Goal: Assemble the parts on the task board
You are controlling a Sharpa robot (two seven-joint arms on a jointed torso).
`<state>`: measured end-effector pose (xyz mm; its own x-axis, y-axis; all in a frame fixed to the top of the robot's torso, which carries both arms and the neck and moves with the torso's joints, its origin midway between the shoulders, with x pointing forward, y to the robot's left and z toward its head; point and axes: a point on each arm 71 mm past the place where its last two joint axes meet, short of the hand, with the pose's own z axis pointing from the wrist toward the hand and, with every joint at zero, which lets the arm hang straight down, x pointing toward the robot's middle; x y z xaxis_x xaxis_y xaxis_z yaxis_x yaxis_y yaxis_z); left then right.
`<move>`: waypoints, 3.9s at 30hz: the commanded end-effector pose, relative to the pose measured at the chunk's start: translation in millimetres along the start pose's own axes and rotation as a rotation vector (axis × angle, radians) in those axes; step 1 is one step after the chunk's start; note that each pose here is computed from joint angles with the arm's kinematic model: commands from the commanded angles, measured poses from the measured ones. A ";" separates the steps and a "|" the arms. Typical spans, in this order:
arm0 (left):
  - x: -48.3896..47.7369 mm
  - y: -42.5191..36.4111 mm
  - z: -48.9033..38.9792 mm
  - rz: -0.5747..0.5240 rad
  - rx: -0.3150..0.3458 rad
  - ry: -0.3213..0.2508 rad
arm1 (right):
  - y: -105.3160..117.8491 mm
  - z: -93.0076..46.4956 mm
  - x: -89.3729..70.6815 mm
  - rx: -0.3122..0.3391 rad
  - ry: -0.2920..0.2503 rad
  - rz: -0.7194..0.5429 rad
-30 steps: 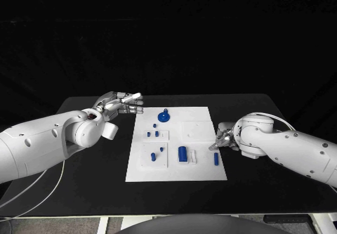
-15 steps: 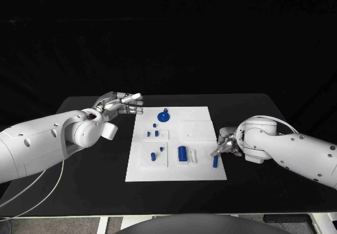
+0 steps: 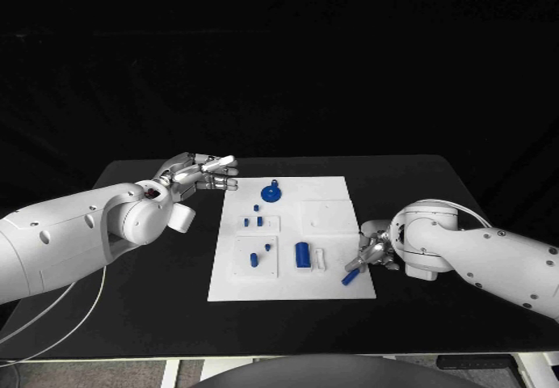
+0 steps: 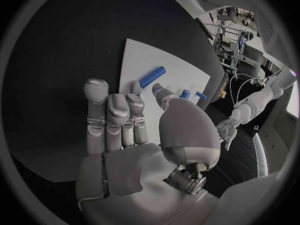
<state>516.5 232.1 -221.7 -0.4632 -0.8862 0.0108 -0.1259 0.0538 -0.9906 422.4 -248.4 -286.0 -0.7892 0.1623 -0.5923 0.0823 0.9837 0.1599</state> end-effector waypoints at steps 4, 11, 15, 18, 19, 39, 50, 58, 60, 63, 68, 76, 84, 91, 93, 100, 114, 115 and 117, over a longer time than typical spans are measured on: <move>2.8 0.3 0.0 -0.003 0.001 0.022 | -4.5 3.3 3.7 0.069 -0.008 0.003; 2.5 0.5 -0.1 -0.002 -0.002 0.023 | -5.0 3.8 3.5 0.073 -0.024 0.001; 2.1 0.6 -0.4 -0.002 -0.003 0.023 | -4.0 2.8 2.3 0.070 -0.048 0.014; 1.8 0.7 -0.6 -0.001 -0.003 0.022 | -2.9 1.5 1.6 0.065 -0.063 0.023; 1.7 0.7 -0.6 -0.001 -0.004 0.022 | -2.5 0.9 1.4 0.063 -0.068 0.026; -0.3 1.4 -1.8 0.004 -0.012 0.020 | -13.2 -14.3 1.9 0.040 -0.030 0.124; -1.1 1.8 -2.1 0.005 -0.016 0.018 | -9.3 -18.4 9.2 0.001 0.064 0.188; -1.3 2.2 -2.1 0.006 -0.020 0.018 | -9.2 -20.2 13.6 -0.010 0.114 0.182; -1.3 2.2 -2.2 0.006 -0.021 0.018 | -9.1 -20.6 14.3 -0.011 0.119 0.177; -1.4 2.4 -2.2 0.007 -0.022 0.018 | -8.6 -21.3 15.2 -0.013 0.127 0.168; -1.1 2.6 -1.9 0.007 -0.024 0.019 | -7.3 -21.6 17.6 -0.016 0.141 0.148; 0.1 2.7 -1.2 0.007 -0.026 0.023 | -7.1 -15.1 17.7 0.015 0.067 0.104; 0.5 2.9 -1.1 0.008 -0.027 0.026 | -5.2 -7.0 21.3 0.039 0.004 0.069; 1.9 3.2 -0.4 0.008 -0.029 0.031 | 0.9 -1.6 25.3 0.041 -0.049 0.063; 2.4 3.2 -0.1 0.008 -0.030 0.033 | 2.7 -1.1 25.3 0.038 -0.063 0.069; 2.9 3.9 0.3 0.008 -0.035 0.038 | 11.4 0.2 23.3 0.025 -0.126 0.080; 2.1 5.5 -0.3 0.009 -0.047 0.041 | 18.8 4.4 20.0 0.029 -0.188 0.026; 2.1 5.6 -0.3 0.009 -0.048 0.041 | 19.1 4.5 19.9 0.030 -0.189 0.021; 2.2 5.8 -0.3 0.010 -0.050 0.042 | 19.7 4.8 19.5 0.031 -0.197 0.007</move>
<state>515.5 233.0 -226.8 -0.4839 -0.8751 0.0018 -0.1620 0.0876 -0.9829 412.1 -218.2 -294.1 -0.6705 0.2289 -0.7058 0.0839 0.9685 0.2344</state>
